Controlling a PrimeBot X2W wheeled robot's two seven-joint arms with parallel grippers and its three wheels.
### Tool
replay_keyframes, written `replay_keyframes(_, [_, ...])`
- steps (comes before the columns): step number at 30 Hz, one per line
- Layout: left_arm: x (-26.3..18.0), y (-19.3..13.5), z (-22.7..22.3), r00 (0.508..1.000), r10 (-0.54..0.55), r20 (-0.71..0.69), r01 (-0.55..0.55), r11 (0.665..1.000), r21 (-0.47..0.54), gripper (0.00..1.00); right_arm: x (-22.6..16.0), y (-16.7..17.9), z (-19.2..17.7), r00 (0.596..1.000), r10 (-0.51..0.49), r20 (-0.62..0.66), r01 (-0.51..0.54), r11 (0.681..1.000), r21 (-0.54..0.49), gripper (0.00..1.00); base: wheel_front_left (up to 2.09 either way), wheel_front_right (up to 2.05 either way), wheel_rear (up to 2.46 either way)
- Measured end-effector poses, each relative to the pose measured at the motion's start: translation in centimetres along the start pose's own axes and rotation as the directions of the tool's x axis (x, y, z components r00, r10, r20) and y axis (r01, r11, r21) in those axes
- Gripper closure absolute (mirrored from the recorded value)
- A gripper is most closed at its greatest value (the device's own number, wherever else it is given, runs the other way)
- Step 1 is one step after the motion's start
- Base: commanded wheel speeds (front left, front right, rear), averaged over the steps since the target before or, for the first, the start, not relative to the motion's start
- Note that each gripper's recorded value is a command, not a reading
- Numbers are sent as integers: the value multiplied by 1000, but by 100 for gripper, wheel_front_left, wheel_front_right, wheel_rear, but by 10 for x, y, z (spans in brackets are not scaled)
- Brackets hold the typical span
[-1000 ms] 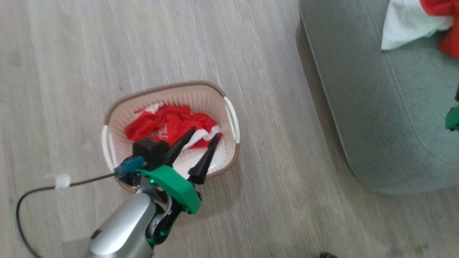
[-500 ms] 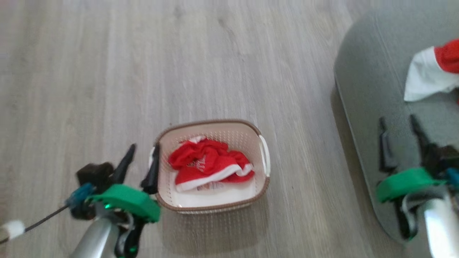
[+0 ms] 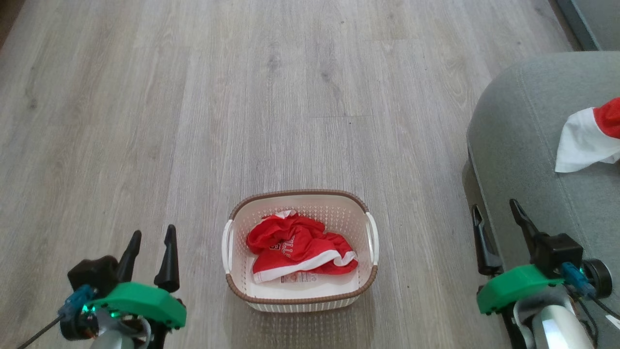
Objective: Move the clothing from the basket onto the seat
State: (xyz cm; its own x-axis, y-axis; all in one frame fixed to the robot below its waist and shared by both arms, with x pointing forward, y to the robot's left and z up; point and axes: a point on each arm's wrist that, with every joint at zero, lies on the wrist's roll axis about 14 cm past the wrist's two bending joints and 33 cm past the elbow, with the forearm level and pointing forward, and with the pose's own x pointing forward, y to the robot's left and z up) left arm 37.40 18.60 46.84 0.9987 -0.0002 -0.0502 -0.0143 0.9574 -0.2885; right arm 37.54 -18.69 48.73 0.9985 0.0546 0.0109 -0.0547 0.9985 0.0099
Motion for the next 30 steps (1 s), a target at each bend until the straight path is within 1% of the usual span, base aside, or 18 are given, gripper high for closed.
replay_keyframes(6, [0,-8,-2,1000,-22,1,22,1000,-4,0,-1,3,-3,1000,4,-8,-4,1000,6,0,0,0,0])
replay_keyframes(14, [1,-9,-4,1000,-29,-5,29,1000,3,0,-3,3,-4,1000,2,-14,-2,1000,9,0,0,0,0])
replay_keyframes(20, [6,-14,-18,998,-43,-47,43,999,6,0,-1,-1,-4,1000,-10,-13,10,1000,7,0,0,0,0])
replay_keyframes(22, [11,-18,-29,995,-58,-82,59,998,14,0,6,-3,-2,1000,-13,-4,13,1000,4,0,0,0,0])
replay_keyframes(25, [29,-32,-45,986,-103,-132,109,993,39,0,27,-6,10,999,-17,36,17,1000,-4,0,0,0,0])
replay_keyframes(28, [59,-58,-56,969,-183,-165,197,978,69,0,54,-10,22,997,-18,80,20,1000,-17,0,0,0,0])
replay_keyframes(30, [78,-74,-67,954,-229,-193,249,965,83,0,69,-12,22,996,-19,92,21,999,-25,0,0,0,0])
